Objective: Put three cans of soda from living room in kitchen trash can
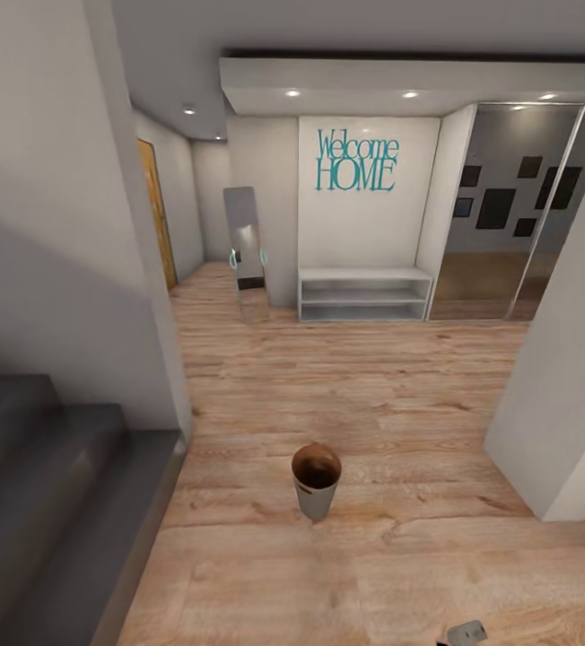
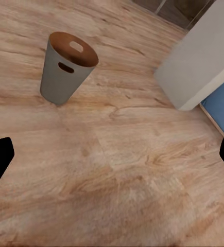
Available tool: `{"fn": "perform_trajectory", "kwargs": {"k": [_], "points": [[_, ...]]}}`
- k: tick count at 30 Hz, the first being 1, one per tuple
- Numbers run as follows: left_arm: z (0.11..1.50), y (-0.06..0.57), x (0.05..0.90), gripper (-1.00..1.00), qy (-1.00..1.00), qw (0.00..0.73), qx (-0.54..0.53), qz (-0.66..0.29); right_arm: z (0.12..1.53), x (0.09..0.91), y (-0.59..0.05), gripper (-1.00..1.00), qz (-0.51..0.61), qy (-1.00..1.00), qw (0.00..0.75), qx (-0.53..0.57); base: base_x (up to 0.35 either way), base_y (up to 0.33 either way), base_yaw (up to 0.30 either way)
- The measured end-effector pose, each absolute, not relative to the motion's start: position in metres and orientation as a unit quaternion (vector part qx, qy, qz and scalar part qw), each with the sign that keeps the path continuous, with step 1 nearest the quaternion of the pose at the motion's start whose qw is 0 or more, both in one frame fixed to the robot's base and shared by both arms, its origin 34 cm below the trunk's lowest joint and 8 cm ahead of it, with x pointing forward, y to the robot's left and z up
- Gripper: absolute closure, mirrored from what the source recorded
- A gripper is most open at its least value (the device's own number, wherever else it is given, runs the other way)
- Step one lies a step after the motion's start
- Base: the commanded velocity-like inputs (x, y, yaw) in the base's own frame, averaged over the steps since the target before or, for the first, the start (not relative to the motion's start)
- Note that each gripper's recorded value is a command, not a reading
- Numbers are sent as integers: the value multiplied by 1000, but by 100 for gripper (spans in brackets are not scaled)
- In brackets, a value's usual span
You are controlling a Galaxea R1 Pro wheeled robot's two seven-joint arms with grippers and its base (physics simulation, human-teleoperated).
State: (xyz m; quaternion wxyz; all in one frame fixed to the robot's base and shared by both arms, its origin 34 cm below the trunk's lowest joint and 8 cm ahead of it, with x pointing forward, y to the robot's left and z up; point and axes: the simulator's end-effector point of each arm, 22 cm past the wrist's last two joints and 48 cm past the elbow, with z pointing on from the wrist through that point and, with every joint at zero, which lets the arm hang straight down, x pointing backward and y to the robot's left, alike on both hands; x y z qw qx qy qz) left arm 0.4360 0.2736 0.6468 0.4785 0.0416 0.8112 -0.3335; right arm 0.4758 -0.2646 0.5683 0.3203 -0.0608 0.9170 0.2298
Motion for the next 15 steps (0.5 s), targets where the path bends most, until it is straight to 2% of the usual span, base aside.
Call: {"fn": "perform_trajectory", "kwargs": {"k": [6,10,15], "points": [[653,275,441,-100,807,487,46,-331,575,484,-265,-100,228,913,331,-66,18,0,0],[673,278,459,-100,793,512,66,-323,613,525,-264,-100,220,892,384,-94,3,0,0],[678,279,463,-100,790,518,71,-321,625,535,-263,-100,219,885,399,-102,0,0,0]]}}
